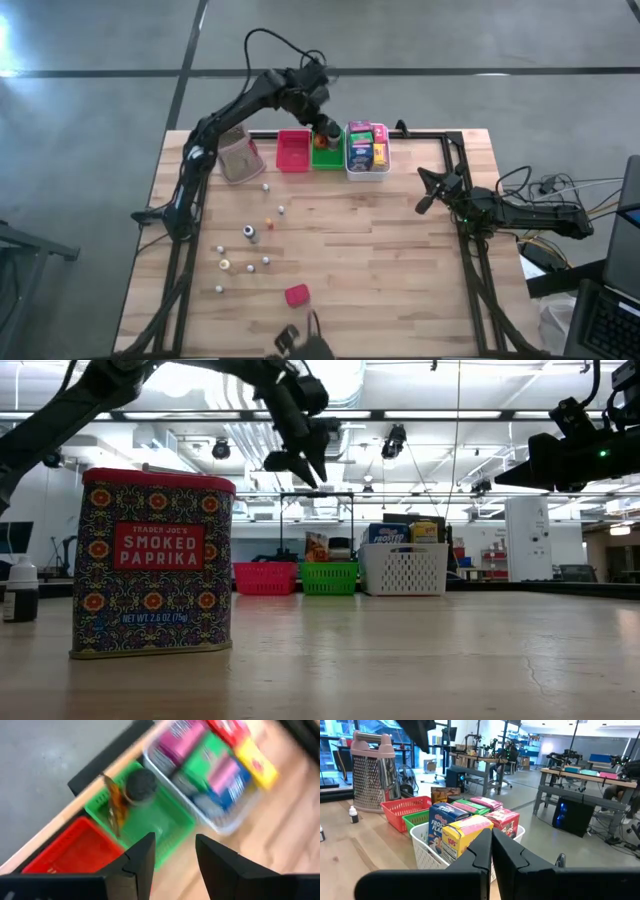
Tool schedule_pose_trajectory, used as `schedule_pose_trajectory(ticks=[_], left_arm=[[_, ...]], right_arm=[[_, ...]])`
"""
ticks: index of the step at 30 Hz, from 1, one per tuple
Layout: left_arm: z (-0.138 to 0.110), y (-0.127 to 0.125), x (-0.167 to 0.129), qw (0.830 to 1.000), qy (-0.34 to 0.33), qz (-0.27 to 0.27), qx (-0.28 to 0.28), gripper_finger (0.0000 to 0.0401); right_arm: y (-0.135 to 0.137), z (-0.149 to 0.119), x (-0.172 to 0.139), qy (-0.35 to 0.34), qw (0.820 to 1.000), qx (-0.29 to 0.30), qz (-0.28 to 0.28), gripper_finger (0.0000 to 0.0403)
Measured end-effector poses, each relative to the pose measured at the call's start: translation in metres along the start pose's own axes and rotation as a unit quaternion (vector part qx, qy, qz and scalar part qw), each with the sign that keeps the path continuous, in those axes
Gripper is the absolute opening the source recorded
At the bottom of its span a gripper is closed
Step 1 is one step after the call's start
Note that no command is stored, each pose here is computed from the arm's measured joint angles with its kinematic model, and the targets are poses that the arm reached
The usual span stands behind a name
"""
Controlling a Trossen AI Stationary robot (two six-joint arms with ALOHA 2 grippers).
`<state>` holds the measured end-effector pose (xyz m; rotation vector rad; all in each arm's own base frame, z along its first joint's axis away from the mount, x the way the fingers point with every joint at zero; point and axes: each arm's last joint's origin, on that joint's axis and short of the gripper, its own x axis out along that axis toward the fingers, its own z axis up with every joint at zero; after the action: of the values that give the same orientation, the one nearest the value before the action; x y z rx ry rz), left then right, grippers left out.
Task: Pick & Place Kitchen Items
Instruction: Put the red seasoning can into the green bin
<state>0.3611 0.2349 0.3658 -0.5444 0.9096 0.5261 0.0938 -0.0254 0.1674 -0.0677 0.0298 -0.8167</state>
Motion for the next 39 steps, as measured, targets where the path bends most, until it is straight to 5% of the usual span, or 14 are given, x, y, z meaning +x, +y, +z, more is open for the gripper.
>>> schedule_pose_trajectory(ticks=[7,23,30,39], left_arm=[[-0.037,-0.059,-0.028,0.989,0.048,-0.041,0.133,0.0147],[-0.133,-0.171,-0.12,0.946,0.018,-0.124,0.298,0.0147],[-0.175,-0.198,-0.148,0.936,0.008,-0.095,0.338,0.0147],[-0.214,-0.226,-0.149,0.946,0.044,-0.107,0.302,0.0176]], right_arm=[[0.0,0.0,0.0,0.0,1.0,0.0,0.0,0.0008],[0.0,0.0,0.0,0.0,1.0,0.0,0.0,0.0008],[0.0,0.0,0.0,0.0,1.0,0.0,0.0,0.0008],[0.0,0.0,0.0,0.0,1.0,0.0,0.0,0.0008]])
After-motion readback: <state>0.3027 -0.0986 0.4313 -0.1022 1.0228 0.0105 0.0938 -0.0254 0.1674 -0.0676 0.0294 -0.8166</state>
